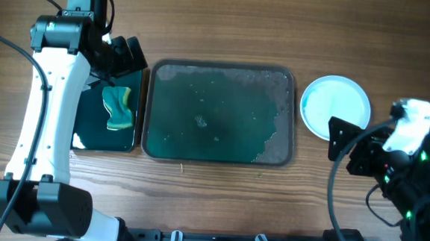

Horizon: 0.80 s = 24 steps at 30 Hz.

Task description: Clean dirty plates on tray and stack at the side

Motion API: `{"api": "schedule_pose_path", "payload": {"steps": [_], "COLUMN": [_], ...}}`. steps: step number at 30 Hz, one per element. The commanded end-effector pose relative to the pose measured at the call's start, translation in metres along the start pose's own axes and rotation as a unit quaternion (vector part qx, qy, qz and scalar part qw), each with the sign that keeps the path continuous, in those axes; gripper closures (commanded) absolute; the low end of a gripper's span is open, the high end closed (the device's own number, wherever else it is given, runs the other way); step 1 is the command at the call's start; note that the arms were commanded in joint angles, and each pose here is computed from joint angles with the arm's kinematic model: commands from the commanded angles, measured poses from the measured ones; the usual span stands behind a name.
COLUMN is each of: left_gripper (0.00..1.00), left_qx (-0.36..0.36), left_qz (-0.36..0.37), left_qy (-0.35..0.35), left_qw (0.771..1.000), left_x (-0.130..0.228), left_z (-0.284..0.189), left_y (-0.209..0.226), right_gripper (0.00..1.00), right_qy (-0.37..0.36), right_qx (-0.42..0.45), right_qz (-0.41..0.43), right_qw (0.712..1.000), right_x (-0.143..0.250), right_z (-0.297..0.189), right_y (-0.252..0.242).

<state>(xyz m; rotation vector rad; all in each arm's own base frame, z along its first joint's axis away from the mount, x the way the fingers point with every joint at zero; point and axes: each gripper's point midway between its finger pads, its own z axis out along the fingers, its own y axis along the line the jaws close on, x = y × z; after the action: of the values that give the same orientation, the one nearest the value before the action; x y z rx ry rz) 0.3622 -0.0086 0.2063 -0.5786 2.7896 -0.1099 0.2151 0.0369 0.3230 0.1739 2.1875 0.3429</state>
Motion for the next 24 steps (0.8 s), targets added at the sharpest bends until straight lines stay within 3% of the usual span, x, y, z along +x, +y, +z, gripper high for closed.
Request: {"api": "schedule_pose_path", "payload": {"steps": [1,8,13,19,24], "left_gripper": [0.0,0.0,0.0,0.0,0.0], "left_qx": [0.009,0.009,0.009,0.009,0.009], "left_qz": [-0.007,-0.007,-0.007,-0.007,-0.007], "left_qy": [0.0,0.0,0.0,0.0,0.0], "left_qw": [1.0,1.0,1.0,1.0,1.0], "left_x": [-0.001,-0.001,-0.001,-0.001,-0.001], "left_z": [-0.001,-0.001,-0.001,-0.001,-0.001], "left_y": [-0.004,-0.004,-0.004,-0.004,-0.004], "right_gripper": [0.0,0.0,0.0,0.0,0.0], "right_qy": [-0.002,-0.011,-0.092,-0.221,-0.261], "right_qx": [-0.001,0.023,-0.002,-0.069,-0.089], "right_qz": [0.048,0.019,-0.04,-0.06,-0.068], "right_qw": [0.999,0.999,0.995,0.971,0.959], "right_x": [0.0,-0.002,-0.005,0.028,0.073], "right_z": [-0.006,-0.002,0.025,0.062,0.091], "right_y": [0.001,-0.008,-0.009,-0.013,-0.027]}}
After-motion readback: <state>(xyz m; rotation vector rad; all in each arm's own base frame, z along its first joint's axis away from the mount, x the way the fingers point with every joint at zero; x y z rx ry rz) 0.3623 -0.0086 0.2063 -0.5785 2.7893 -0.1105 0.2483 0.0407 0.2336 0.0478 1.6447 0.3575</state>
